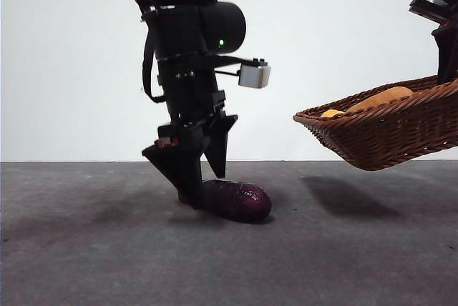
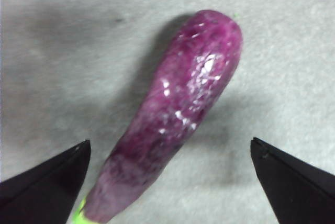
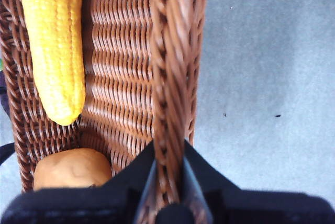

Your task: Help me put the vegetables on the table into the basket

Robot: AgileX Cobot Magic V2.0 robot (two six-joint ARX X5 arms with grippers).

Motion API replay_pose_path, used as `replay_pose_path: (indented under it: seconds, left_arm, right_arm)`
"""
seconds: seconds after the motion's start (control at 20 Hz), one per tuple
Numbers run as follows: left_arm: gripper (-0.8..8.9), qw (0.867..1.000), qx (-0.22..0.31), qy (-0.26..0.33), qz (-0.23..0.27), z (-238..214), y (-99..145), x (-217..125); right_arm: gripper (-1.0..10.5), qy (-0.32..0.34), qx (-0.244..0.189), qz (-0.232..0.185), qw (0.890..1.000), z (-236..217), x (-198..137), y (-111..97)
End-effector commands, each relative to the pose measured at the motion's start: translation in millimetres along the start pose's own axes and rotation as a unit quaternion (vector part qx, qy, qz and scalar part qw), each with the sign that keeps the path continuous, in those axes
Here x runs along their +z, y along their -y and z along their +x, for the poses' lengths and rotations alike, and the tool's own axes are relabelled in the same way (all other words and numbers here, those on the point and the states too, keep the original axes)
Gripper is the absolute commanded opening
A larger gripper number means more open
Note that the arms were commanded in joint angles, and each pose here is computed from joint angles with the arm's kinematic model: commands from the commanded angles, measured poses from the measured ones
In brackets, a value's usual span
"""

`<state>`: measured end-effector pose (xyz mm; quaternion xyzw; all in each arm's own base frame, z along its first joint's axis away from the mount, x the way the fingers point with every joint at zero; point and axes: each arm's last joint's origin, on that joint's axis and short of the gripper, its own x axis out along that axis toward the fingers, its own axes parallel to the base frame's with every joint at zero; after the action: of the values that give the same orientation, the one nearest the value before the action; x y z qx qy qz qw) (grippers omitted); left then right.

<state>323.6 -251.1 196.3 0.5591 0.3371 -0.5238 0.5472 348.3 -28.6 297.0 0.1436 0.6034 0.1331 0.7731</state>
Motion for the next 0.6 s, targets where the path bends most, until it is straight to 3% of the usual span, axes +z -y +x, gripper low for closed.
replay_pose_path:
  seconds: [0.05, 0.6]
  left_arm:
    - [6.29, 1.0, -0.015, 0.003, -0.003, 9.6, 2.8, 2.5]
    - [6.23, 1.0, -0.006, 0.017, -0.018, 13.6, -1.2, 2.0]
  right_arm:
    - [-0.2, 0.007, 0.007, -0.013, 1.0, -2.7, 0.0, -2.8]
    - [-0.2, 0.006, 0.007, -0.016, 1.0, -2.7, -0.1, -2.8]
